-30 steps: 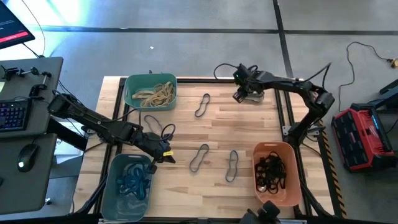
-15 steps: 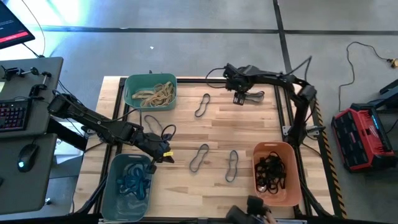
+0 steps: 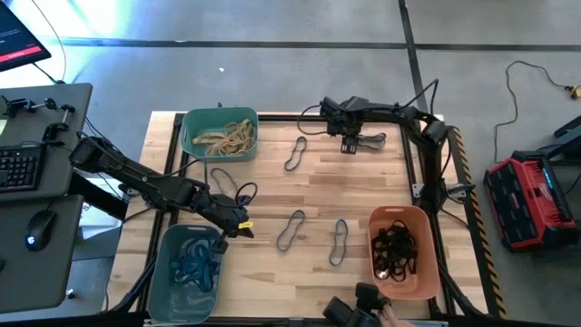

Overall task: Sort rubber bands into baskets
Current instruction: Put the blue rubber band into the blue bin

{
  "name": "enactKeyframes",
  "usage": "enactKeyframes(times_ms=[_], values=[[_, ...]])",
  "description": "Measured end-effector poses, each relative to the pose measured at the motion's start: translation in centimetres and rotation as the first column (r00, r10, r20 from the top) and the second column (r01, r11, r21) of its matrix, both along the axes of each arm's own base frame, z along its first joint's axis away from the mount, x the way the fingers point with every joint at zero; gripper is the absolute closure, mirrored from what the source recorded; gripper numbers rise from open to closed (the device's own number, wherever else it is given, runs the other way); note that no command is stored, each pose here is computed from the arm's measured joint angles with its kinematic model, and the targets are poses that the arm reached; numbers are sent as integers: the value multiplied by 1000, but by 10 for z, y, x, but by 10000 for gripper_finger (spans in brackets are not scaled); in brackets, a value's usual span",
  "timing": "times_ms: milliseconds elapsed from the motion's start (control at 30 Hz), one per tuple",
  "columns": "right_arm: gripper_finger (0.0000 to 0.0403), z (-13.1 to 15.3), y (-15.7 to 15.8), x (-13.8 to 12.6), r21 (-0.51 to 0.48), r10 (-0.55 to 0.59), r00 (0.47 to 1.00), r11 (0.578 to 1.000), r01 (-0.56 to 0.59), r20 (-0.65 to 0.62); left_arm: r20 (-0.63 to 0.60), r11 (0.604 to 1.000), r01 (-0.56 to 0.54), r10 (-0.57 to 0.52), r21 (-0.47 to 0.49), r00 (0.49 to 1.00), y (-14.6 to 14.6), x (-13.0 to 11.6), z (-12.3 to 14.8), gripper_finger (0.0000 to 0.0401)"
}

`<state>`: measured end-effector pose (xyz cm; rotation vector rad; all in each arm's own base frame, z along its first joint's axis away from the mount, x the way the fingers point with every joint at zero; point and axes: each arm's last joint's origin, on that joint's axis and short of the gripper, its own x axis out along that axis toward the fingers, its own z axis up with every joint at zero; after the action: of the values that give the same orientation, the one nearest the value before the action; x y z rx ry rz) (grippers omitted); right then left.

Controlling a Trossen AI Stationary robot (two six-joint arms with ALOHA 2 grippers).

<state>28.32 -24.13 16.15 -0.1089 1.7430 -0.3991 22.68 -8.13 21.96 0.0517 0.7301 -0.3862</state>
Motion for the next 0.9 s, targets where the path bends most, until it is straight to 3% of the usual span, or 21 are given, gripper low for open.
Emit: enactKeyframes(times_ms=[200,433,667,900], values=[[252,-6,-1,1,6,2,1000,1000,-2,-13,0,1000,0,0,0,1000,0,0,0,401],[388,-6,-2,2,-7,7,1000,1000,-7,-6,0,1000,0,0,0,1000,0,0,0,401],[399,3,7,5,-18,23,1000,1000,-23,-9,-2,1000,-4,4,-5,1000,0,0,0,401],[402,38,26,10,-67,26,994,998,-19,109,-2,1000,-4,4,-5,1000,0,0,0,401]])
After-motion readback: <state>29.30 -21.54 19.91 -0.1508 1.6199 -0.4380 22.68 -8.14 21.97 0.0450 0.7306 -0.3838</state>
